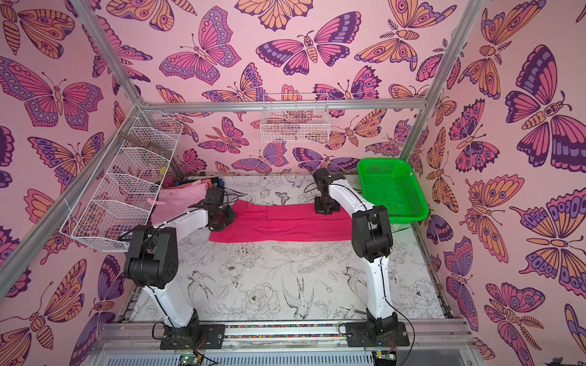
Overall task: Fold and stack t-shirts
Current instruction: Fold the T-shirt, then adjust the T-shirt at the center of the board.
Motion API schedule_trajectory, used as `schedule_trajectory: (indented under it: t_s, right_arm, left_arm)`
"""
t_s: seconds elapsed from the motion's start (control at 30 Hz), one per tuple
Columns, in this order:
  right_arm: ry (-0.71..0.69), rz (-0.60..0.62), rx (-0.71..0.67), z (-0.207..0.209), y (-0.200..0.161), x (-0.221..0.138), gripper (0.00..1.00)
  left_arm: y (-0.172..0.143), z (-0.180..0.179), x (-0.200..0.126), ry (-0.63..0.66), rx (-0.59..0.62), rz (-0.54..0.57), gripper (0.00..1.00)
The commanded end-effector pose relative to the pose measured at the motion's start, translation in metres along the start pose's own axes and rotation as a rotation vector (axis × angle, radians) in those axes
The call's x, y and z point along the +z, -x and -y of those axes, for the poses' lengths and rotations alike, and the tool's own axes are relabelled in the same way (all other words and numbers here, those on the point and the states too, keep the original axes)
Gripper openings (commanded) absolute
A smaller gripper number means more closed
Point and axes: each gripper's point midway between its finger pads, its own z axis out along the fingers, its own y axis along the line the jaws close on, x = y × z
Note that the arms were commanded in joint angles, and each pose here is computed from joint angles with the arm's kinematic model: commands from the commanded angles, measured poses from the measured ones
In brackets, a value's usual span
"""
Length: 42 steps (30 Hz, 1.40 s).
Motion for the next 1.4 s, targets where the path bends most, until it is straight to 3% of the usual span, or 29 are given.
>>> schedule_trajectory:
  t_s: [0.0,0.63,1.37]
  right_arm:
    - [-0.054,-0.042,0.025,0.010,-0.002,0.006,0.00]
    - [-0.164,-0.180,0.147,0.067,-0.002,0.055,0.00]
    - [-0.174,-0.341,0.132,0.078,-0.071,0.071,0.00]
  left_arm:
    - [-0.005,-0.006,0.015,0.038,-0.011,-0.010,0.00]
    - [-0.021,-0.023,0.045,0.110,-0.042,-0.074,0.00]
    - [-0.019,-0.030,0.059,0.179,-0.073,-0.102,0.00]
